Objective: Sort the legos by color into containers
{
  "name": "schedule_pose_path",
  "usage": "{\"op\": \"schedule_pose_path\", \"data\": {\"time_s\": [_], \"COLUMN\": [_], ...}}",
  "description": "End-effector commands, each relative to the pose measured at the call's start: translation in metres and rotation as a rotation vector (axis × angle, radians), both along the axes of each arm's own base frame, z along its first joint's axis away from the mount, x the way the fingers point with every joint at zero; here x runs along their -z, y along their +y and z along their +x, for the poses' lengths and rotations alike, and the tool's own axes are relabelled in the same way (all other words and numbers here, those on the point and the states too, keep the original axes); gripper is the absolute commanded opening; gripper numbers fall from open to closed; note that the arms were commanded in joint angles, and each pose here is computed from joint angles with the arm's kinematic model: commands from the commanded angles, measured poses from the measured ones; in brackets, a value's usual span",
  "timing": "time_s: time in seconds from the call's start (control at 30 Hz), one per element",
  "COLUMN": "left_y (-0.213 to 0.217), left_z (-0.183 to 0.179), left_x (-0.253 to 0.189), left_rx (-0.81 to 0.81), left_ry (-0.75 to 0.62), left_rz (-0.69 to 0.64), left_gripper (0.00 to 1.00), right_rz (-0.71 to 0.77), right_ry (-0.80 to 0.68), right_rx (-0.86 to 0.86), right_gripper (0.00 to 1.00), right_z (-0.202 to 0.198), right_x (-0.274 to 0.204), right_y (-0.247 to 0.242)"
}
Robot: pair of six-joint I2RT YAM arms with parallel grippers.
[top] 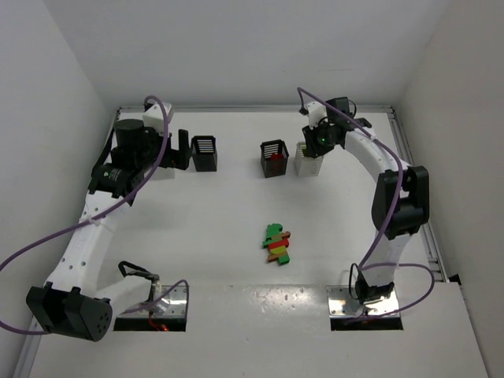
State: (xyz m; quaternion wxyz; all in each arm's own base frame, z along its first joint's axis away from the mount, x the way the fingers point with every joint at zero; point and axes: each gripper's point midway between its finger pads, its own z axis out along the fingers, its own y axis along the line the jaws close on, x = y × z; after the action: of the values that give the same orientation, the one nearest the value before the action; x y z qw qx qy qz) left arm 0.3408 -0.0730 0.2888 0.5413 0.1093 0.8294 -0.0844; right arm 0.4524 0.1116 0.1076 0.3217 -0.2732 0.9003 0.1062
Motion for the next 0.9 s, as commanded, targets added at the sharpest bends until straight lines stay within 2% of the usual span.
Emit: {"op": "schedule_pose_path", "data": {"time_s": [0.0, 0.07, 0.1, 0.17, 0.3, 0.4, 0.6, 0.67, 0.73, 0.77, 0.87], "left_y": [-0.002, -0.006, -0.008, -0.01, -0.01, -0.01, -0.012, -0.012, -0.012, -0.012, -0.009], "left_z": [-0.002, -0.003, -0.003, -0.004, -0.002, -0.002, -0.001, -0.001, 0.0, 0.0, 0.001], "left_x": [-0.009, -0.01, -0.01, -0.01, -0.006, -0.006, -0.003, -0.003, -0.005, -0.005, -0.001], "left_rx": [0.006, 0.032, 0.049, 0.06, 0.06, 0.06, 0.065, 0.065, 0.065, 0.065, 0.034], "left_ry": [-0.022, -0.024, -0.026, -0.025, -0.014, -0.014, -0.002, -0.002, -0.011, -0.011, 0.002], "left_rz": [-0.002, 0.0, 0.003, -0.002, -0.001, -0.001, -0.011, -0.011, -0.012, -0.012, -0.02], "left_gripper": [1.0, 1.0, 1.0, 1.0, 1.0, 1.0, 1.0, 1.0, 1.0, 1.0, 1.0], "right_rz": [-0.006, -0.012, -0.011, -0.003, 0.007, 0.02, 0.061, 0.145, 0.204, 0.289, 0.372], "right_ry": [-0.012, -0.027, -0.038, -0.043, -0.069, -0.093, -0.137, -0.126, -0.059, -0.001, 0.119], "right_rx": [0.047, 0.055, 0.064, 0.072, 0.079, 0.088, 0.06, -0.002, -0.037, -0.051, -0.114], "right_gripper": [0.08, 0.15, 0.24, 0.32, 0.34, 0.43, 0.44, 0.44, 0.44, 0.45, 0.47], "right_z": [0.009, 0.01, 0.013, 0.013, 0.014, 0.018, 0.013, -0.005, -0.034, -0.054, -0.11], "right_x": [-0.014, -0.016, -0.018, -0.019, -0.029, -0.036, -0.064, -0.084, -0.08, -0.081, -0.057], "right_y": [-0.006, -0.008, -0.012, -0.011, -0.011, -0.01, -0.003, 0.02, 0.034, 0.049, 0.074]}}
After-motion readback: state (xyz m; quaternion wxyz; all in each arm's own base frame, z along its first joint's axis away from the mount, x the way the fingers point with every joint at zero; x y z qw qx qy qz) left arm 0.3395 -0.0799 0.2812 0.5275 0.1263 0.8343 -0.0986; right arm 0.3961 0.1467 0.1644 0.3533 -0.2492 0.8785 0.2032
